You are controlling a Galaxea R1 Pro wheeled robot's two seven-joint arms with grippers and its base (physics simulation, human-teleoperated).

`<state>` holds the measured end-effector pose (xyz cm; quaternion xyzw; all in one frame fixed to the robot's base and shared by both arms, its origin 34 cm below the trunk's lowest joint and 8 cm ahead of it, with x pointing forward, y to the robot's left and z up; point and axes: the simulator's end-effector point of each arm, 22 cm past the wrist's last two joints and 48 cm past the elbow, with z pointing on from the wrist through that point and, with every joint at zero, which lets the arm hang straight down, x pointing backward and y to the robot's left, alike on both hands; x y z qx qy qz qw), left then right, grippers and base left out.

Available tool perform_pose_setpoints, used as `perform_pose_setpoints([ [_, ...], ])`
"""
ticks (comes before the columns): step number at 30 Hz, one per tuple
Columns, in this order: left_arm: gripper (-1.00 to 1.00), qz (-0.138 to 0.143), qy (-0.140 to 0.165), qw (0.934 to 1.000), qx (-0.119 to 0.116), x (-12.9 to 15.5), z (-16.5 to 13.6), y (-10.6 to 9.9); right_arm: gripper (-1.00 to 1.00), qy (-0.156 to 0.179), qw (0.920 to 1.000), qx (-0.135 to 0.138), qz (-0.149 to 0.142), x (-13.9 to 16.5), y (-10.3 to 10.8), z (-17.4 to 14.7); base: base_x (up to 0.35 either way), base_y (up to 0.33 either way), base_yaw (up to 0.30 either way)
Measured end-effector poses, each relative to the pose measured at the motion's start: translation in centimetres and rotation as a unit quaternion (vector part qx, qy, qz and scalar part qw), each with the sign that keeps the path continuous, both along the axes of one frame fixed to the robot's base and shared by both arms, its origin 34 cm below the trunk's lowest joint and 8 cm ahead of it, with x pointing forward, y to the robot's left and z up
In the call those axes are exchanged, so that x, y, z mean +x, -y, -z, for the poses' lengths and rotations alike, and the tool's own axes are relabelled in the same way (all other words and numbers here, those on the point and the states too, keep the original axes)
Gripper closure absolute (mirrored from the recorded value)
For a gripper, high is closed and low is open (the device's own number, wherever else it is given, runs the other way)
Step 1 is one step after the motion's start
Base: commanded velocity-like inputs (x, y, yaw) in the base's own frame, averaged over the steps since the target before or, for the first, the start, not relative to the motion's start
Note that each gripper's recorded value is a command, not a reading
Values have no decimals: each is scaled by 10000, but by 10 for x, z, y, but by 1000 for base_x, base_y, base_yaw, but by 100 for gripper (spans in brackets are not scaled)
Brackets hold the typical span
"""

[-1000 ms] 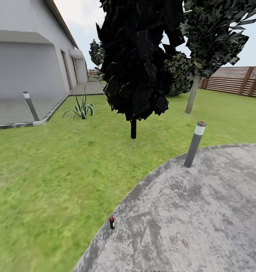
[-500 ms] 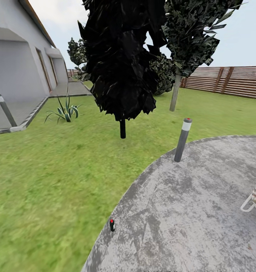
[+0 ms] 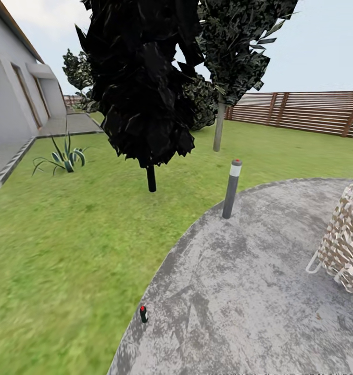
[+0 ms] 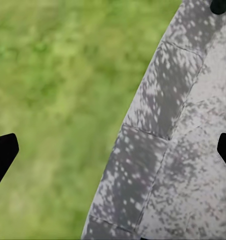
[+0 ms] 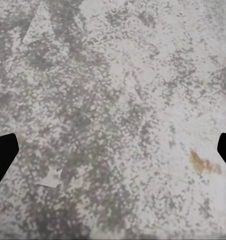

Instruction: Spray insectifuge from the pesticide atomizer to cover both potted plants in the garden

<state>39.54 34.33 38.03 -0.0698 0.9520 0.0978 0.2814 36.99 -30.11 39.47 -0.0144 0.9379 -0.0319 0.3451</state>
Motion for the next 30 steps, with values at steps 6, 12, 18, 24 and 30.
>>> perform_pose_setpoints([
  [6,-100,10,-1,10000,-3,0,0,1,-100,-8,10000,9,-15,-1,-1,0,73,-58,-33],
  [12,-100,-13,1,10000,-9,0,0,1,-100,-6,10000,12,-51,0,-2,0,114,-110,-2],
  [18,-100,86,147,9998,-75,17,-5,14,-100,353,9994,-7,-73,31,-3,-16,15,-13,0],
  [24,-100,157,1321,9910,-174,175,-73,29,-100,1950,9807,-1,-137,190,-9,-115,1,-1,0],
  [30,-100,127,1780,9838,-154,235,-111,28,-100,2418,9703,0,-130,270,-9,-166,0,0,0],
])
